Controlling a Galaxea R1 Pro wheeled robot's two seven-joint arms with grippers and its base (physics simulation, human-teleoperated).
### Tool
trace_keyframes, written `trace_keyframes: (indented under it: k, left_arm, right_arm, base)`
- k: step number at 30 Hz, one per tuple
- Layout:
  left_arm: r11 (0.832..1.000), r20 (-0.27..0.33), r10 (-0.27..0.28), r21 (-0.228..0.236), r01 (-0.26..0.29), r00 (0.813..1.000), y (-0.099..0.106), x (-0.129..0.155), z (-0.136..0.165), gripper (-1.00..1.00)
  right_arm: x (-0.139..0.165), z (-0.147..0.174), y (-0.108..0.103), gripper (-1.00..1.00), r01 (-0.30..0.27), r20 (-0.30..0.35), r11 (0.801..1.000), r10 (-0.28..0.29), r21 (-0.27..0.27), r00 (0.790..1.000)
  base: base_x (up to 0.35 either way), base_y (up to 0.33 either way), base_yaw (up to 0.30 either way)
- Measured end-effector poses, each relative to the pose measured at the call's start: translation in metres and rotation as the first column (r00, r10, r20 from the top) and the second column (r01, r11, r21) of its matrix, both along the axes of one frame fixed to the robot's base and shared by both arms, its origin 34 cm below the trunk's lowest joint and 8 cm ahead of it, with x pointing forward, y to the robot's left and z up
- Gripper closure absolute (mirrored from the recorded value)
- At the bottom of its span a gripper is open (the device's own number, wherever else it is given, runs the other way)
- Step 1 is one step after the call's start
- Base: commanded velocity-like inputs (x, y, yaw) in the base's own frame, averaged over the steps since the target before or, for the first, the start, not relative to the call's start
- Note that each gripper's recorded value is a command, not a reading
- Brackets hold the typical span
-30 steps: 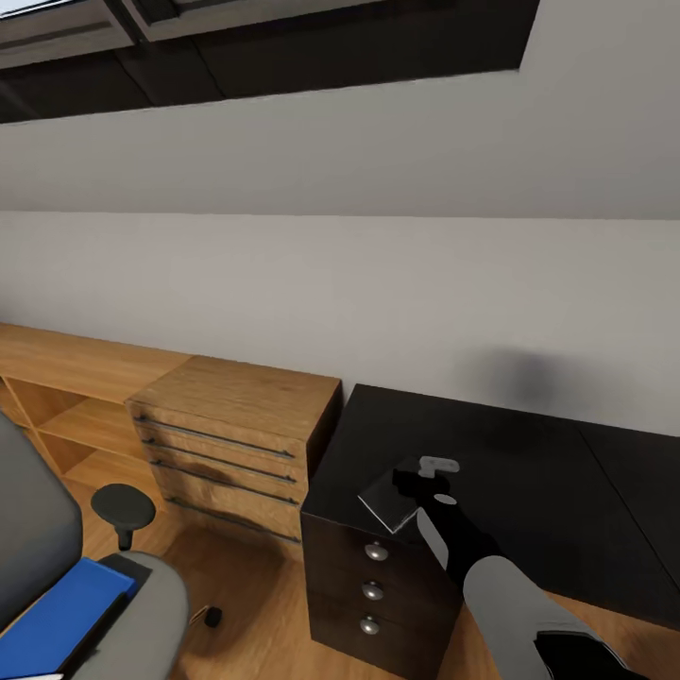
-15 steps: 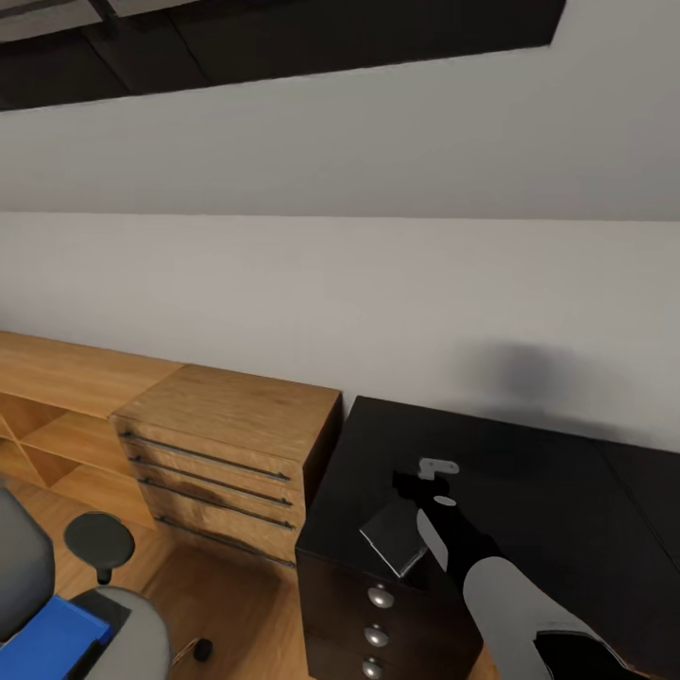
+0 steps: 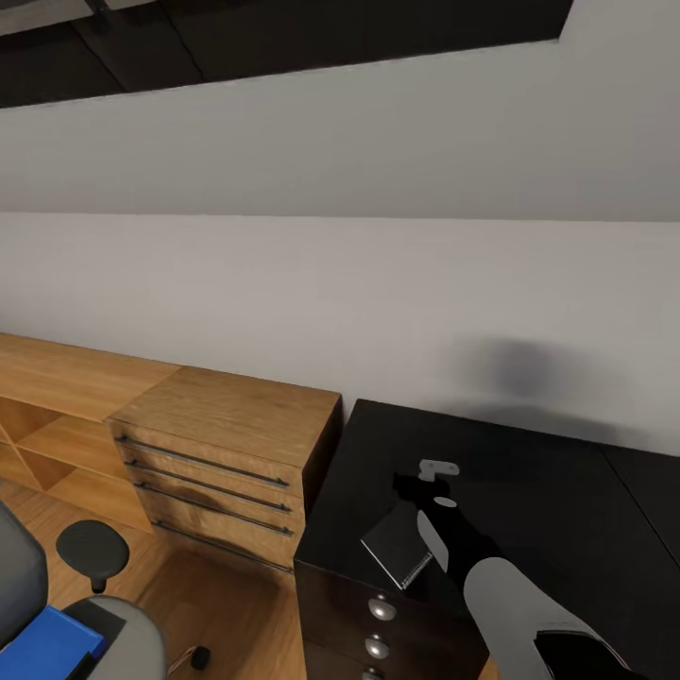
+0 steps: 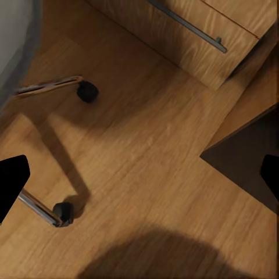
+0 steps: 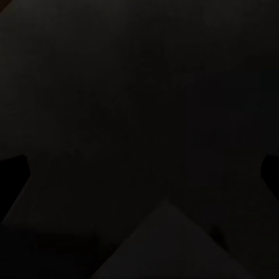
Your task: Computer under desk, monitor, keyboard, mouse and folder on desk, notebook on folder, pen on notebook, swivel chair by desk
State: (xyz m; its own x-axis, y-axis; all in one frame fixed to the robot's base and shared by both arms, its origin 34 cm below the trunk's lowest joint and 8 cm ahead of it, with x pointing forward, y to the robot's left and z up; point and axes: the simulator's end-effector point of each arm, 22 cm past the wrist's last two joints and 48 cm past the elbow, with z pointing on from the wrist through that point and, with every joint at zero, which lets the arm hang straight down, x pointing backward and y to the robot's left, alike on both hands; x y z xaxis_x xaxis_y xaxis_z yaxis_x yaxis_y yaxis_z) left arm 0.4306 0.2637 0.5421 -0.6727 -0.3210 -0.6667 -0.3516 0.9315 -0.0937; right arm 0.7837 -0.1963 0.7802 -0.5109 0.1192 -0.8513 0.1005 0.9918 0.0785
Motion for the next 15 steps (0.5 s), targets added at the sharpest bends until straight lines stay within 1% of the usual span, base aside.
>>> trace_keyframes:
  k: [15]
  left_arm:
    - [1.0,0.0,0.003,-0.006,-0.003,1.0,-0.004,0.0,-0.023,-1.0]
  right_arm:
    - [-0.002,-0.025,-0.002,-1.0,0.001,-0.009,1.0,-0.001,-0.003,1.0]
  base:
    - [0.0,0.0,0.0]
